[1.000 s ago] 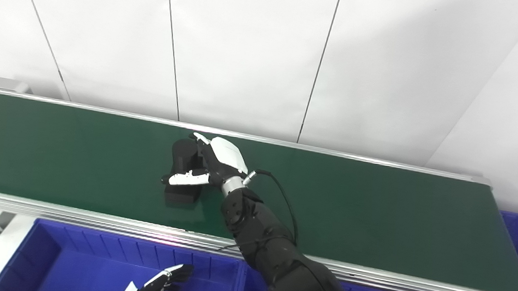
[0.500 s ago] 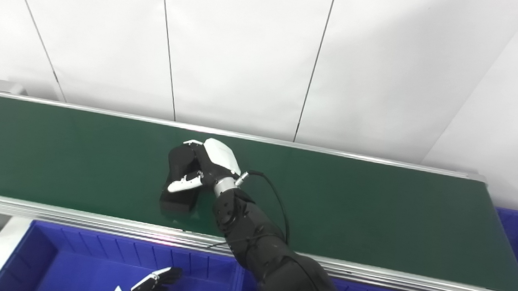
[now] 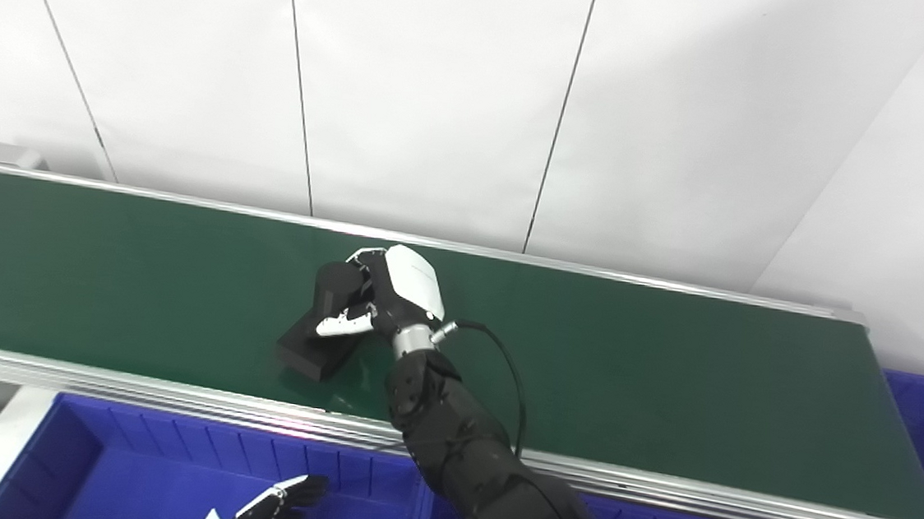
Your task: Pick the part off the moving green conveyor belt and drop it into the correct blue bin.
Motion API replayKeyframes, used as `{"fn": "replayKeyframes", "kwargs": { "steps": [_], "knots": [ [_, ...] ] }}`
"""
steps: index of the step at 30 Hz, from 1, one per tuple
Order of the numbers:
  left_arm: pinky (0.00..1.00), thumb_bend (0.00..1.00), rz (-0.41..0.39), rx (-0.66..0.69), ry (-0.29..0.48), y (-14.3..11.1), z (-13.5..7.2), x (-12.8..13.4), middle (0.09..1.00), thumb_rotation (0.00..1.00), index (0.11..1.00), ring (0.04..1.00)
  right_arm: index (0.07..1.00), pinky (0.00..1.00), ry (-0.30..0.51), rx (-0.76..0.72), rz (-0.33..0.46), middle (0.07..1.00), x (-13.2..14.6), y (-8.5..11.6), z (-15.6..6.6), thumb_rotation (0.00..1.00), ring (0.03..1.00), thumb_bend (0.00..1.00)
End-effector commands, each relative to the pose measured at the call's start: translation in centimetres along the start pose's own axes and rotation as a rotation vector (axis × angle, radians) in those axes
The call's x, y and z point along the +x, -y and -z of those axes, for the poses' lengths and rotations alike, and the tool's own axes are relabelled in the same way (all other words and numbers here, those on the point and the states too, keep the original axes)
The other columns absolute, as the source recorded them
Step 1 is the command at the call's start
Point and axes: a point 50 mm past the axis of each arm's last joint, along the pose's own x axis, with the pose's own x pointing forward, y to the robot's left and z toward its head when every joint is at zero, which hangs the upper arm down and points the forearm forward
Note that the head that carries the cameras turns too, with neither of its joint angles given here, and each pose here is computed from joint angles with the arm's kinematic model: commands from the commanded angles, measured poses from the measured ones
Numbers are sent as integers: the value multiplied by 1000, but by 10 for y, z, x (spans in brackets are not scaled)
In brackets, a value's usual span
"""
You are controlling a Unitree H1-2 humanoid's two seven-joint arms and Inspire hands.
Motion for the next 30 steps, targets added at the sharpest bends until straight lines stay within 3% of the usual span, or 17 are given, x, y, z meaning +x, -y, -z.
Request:
{"fn": "replayKeyframes", "kwargs": {
  "steps": [1,4,9,16,19,25,30],
  "knots": [
    [767,540,-5,-3,60,-5,-8,2,824,806,816,809,539,393,125,66,105,450,13,18,-24,0,464,511],
    [767,593,-7,-6,54,-6,-7,1,827,826,822,809,544,404,192,123,202,449,0,23,-16,0,468,511],
    [767,618,-14,3,66,-6,-9,1,829,850,827,808,535,440,245,194,293,465,-33,40,-6,0,500,512],
    [781,642,3,-13,68,-9,-11,1,837,832,829,821,531,440,286,250,362,468,-117,65,12,0,495,513],
    [787,659,13,-24,72,-11,-13,5,834,834,826,823,531,419,269,265,392,465,-152,72,18,0,481,513],
    [793,660,19,-45,99,-12,-22,11,830,826,825,825,535,390,217,272,434,461,-195,80,21,0,467,512],
    [778,683,-4,-57,113,-14,-27,15,822,828,820,814,540,396,140,241,468,456,-242,83,43,0,454,511]
  ]
}}
